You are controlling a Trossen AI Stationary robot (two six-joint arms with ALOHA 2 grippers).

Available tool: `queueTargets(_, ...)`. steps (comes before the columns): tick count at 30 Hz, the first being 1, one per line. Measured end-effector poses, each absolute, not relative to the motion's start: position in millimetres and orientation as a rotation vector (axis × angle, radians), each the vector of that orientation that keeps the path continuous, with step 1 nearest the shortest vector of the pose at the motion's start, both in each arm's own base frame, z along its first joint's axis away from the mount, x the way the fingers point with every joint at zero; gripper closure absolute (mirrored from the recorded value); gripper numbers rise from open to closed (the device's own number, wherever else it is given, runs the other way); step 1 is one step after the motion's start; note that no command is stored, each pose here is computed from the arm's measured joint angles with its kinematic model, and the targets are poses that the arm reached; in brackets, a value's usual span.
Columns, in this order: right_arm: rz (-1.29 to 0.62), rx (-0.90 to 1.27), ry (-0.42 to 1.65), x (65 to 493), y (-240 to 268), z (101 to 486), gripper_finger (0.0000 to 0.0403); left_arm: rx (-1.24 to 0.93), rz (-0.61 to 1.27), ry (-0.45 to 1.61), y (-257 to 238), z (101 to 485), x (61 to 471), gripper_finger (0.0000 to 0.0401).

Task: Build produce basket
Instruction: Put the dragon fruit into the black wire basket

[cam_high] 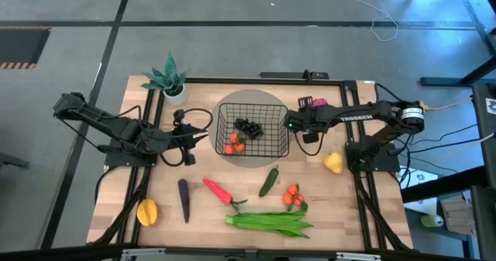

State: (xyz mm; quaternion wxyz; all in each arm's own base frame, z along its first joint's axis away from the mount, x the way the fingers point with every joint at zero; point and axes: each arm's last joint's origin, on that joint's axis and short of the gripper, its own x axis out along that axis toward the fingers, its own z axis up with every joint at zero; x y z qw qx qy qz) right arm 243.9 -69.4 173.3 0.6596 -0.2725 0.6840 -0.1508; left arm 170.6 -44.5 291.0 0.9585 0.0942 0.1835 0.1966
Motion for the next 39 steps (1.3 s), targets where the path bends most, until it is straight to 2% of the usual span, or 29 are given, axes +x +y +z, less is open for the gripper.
queueTargets(6, -0.278, -0.556, 1.532, 244.5, -67.4, 172.0, 0.0303, 0.173, 0.402, 0.368, -44.5, 291.0, 170.6, 0.0358)
queueTargets(11, -0.326, -0.498, 1.525, 243.7, -67.1, 171.8, 0.0380, 0.173, 0.402, 0.368, -44.5, 291.0, 170.6, 0.0358)
queueTargets(13, -0.343, -0.477, 1.530, 242.6, -66.9, 171.7, 0.0396, 0.173, 0.402, 0.368, -44.5, 291.0, 170.6, 0.0358)
queueTargets(19, -0.410, -0.403, 1.594, 234.0, -65.0, 171.0, 0.0401, 0.173, 0.402, 0.368, -44.5, 291.0, 170.6, 0.0358)
queueTargets(26, -0.598, -0.471, 1.641, 228.5, -57.4, 180.2, 0.0402, 0.173, 0.403, 0.368, -44.4, 291.0, 170.6, 0.0358)
queueTargets(32, -0.829, -0.582, 1.540, 238.5, -53.0, 210.0, 0.0403, 0.173, 0.403, 0.368, -44.4, 291.0, 170.6, 0.0358)
queueTargets(39, -0.980, -0.716, 1.432, 249.8, -48.9, 262.2, 0.0403, 0.173, 0.403, 0.368, -44.4, 291.0, 170.6, 0.0358)
